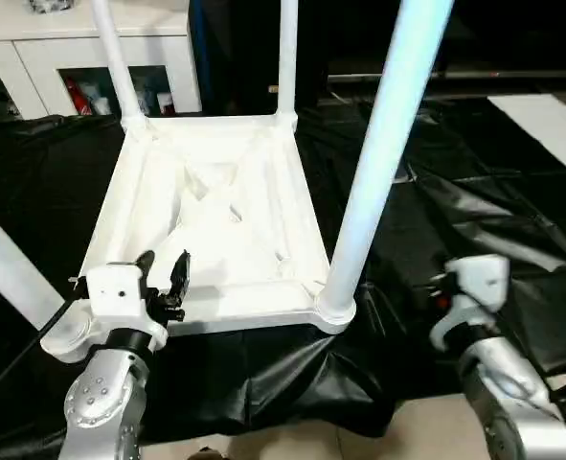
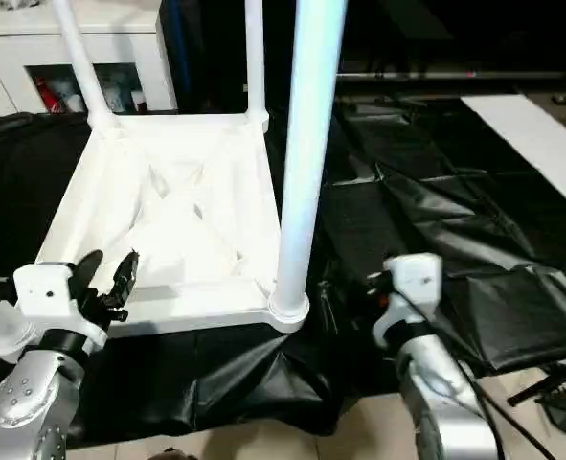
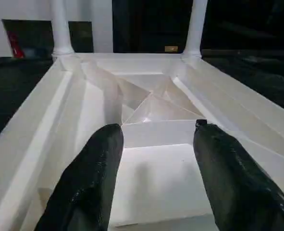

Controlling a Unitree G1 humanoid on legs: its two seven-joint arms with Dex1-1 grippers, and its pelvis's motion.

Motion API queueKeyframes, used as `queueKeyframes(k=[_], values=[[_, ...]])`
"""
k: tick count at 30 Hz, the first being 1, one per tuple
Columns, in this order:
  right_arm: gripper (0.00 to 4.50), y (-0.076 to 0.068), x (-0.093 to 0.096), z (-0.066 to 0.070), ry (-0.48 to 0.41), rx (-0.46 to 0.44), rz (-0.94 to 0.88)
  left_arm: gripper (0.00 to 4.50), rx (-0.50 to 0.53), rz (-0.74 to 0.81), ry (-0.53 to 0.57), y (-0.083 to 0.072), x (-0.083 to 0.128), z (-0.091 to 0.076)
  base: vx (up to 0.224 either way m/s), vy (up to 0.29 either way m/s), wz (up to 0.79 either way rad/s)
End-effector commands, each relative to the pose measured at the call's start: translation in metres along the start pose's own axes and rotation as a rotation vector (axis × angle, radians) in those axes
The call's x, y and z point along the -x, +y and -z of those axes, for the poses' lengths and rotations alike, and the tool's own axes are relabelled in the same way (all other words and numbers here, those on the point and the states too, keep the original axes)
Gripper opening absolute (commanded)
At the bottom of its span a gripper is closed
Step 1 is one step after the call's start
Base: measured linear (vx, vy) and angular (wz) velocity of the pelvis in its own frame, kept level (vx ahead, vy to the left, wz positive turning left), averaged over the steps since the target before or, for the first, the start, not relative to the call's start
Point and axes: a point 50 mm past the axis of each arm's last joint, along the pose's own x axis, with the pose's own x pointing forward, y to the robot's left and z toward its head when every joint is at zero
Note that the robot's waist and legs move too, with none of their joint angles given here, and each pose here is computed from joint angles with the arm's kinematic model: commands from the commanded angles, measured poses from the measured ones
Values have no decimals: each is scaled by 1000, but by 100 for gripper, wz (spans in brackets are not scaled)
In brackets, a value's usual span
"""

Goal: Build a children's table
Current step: Rotate leg to tighten

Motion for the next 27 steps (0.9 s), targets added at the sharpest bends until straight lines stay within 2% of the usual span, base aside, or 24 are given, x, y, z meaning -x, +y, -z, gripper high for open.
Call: queueKeyframes(k=[1, 6, 12, 16, 27], values=[[450, -1, 1, 1, 10, 16, -11, 267, -26, -5, -7, -1, 0, -3, 0, 0, 0], [450, 2, -5, -2, -24, 4, -34, 267, -39, 17, 7, -3, 3, -1, 0, 0, 0], [450, 9, -5, -2, -18, 0, -59, 267, -59, 20, 10, -4, 3, -1, -14, 3, 0], [450, 8, -1, -1, -31, -10, -95, 267, -61, 41, -7, -6, 3, -1, -145, 26, -3], [450, 13, 9, 2, -28, 7, -210, 267, -84, 81, -26, -6, 12, -2, -54, -3, 5]])
